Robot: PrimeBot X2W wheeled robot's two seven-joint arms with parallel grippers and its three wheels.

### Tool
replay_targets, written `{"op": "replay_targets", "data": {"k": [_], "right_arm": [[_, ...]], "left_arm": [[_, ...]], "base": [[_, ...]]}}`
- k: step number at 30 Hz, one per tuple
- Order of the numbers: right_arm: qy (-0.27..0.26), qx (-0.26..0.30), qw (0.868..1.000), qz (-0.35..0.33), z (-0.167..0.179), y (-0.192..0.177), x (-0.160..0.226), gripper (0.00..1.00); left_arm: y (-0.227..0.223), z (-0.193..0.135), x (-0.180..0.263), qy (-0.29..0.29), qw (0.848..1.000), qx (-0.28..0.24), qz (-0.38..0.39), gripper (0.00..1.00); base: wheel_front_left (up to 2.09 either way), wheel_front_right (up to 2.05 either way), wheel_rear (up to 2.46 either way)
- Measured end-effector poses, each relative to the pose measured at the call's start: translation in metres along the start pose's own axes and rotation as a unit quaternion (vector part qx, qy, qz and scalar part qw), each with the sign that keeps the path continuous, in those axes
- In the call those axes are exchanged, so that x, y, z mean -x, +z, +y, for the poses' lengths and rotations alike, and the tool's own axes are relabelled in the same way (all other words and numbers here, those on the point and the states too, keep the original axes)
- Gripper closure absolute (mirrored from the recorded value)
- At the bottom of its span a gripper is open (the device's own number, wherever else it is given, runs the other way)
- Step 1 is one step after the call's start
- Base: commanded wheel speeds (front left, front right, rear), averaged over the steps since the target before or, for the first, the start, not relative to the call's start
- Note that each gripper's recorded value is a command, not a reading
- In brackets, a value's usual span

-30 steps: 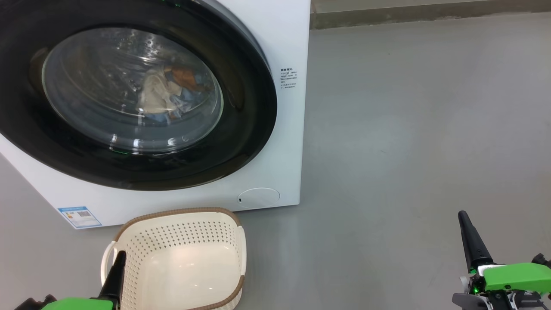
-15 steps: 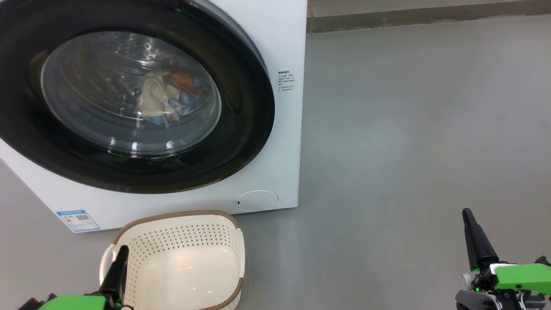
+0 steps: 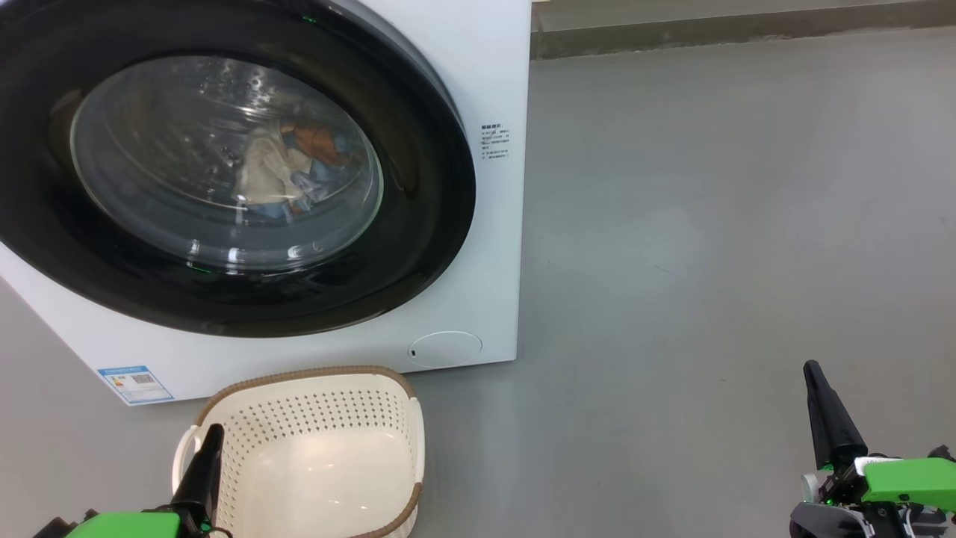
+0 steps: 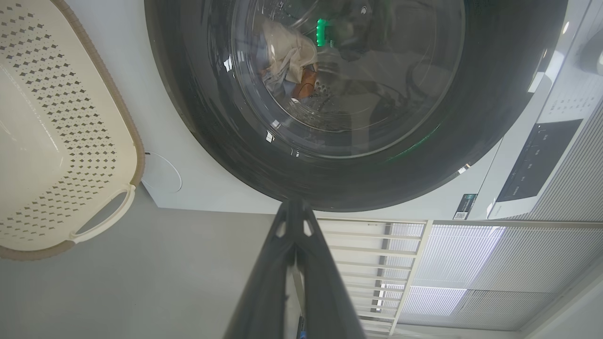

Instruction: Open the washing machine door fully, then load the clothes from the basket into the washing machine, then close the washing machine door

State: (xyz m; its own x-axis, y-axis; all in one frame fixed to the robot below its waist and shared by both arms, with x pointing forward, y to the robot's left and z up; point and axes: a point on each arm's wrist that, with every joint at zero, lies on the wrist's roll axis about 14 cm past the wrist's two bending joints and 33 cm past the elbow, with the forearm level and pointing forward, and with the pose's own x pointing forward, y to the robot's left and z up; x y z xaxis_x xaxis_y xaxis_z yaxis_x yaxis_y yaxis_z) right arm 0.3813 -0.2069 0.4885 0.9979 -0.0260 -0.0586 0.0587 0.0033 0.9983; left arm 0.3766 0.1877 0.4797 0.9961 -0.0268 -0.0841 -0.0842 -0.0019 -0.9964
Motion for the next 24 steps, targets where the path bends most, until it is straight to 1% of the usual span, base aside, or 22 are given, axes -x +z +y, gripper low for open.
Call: {"op": "replay_targets", "data": {"k": [24], "right_arm": [[0.000,0.000,1.000,0.000,0.0000,0.0000,0.0000,1.00]], "left_arm": [[0.0003,0.0000,0.0000,0.000,1.000,0.000,-0.001,1.00]], "base": [[0.00,0.00,0.00]]}}
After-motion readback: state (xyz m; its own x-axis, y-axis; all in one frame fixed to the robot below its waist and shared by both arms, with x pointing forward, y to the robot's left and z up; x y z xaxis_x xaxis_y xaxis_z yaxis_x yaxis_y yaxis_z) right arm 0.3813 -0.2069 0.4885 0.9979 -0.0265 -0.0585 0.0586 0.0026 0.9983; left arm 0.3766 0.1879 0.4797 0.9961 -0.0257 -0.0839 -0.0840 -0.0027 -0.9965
